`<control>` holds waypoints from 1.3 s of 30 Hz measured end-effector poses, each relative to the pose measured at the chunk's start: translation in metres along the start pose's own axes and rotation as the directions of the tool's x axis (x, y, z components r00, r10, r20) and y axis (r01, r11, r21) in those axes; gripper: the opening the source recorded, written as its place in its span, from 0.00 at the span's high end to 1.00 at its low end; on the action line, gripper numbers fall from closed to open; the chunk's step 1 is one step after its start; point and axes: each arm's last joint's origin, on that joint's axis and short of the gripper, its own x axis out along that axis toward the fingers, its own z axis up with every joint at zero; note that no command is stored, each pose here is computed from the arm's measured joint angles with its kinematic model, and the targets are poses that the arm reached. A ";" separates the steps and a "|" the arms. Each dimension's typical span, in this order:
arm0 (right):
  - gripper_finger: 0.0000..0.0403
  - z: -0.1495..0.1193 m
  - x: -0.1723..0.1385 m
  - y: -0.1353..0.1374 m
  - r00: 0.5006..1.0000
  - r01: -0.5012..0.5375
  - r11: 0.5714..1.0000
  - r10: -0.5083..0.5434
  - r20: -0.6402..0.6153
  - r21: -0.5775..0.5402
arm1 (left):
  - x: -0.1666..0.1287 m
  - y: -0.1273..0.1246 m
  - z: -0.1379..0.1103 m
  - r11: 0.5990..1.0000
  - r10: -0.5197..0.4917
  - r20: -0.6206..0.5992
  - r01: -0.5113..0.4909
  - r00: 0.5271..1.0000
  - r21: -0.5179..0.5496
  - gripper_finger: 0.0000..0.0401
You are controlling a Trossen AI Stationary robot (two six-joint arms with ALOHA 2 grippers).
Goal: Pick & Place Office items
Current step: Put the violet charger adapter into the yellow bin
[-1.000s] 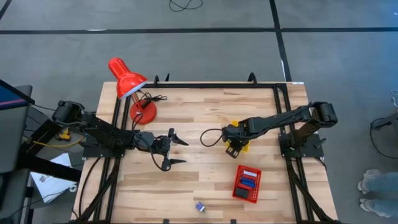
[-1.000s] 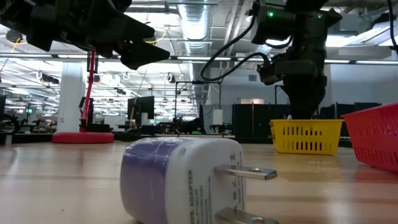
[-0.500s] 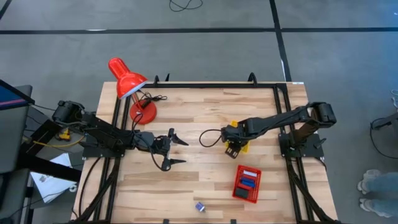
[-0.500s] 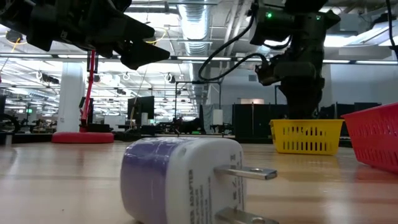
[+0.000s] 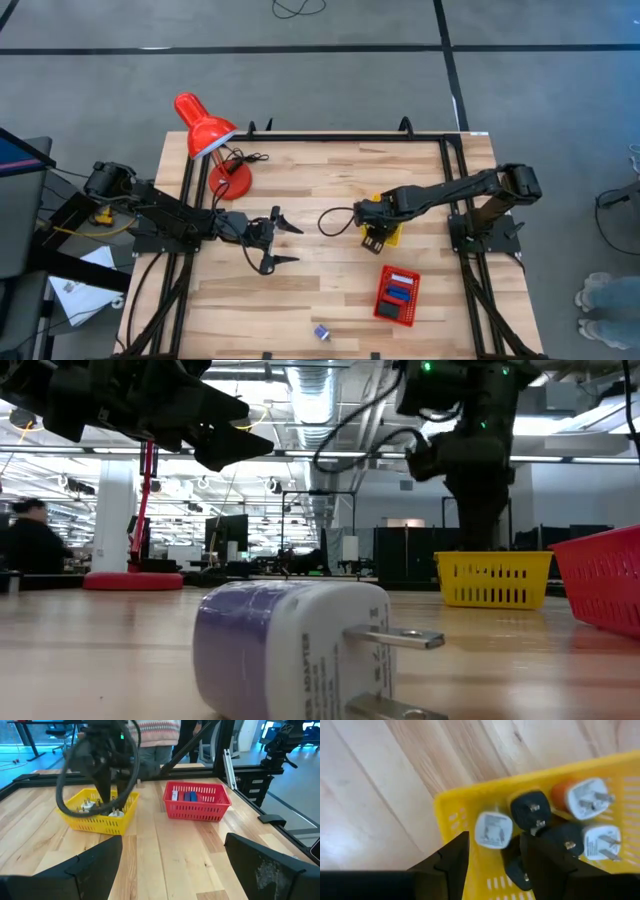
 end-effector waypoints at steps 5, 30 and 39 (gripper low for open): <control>0.58 0.003 -0.022 0.011 0.994 -0.049 0.999 0.051 0.096 -0.022 | 0.000 0.000 0.000 1.000 0.000 0.001 0.000 1.000 0.000 0.14; 0.58 -0.053 -0.049 0.112 0.827 -0.060 0.956 0.208 0.522 -0.287 | 0.019 -0.047 -0.009 0.945 -0.324 0.038 0.321 0.945 0.065 0.04; 0.58 -0.052 -0.050 0.112 0.810 -0.037 0.964 0.183 0.558 -0.263 | 0.056 -0.080 -0.025 0.913 -0.384 -0.042 0.386 0.922 0.128 0.06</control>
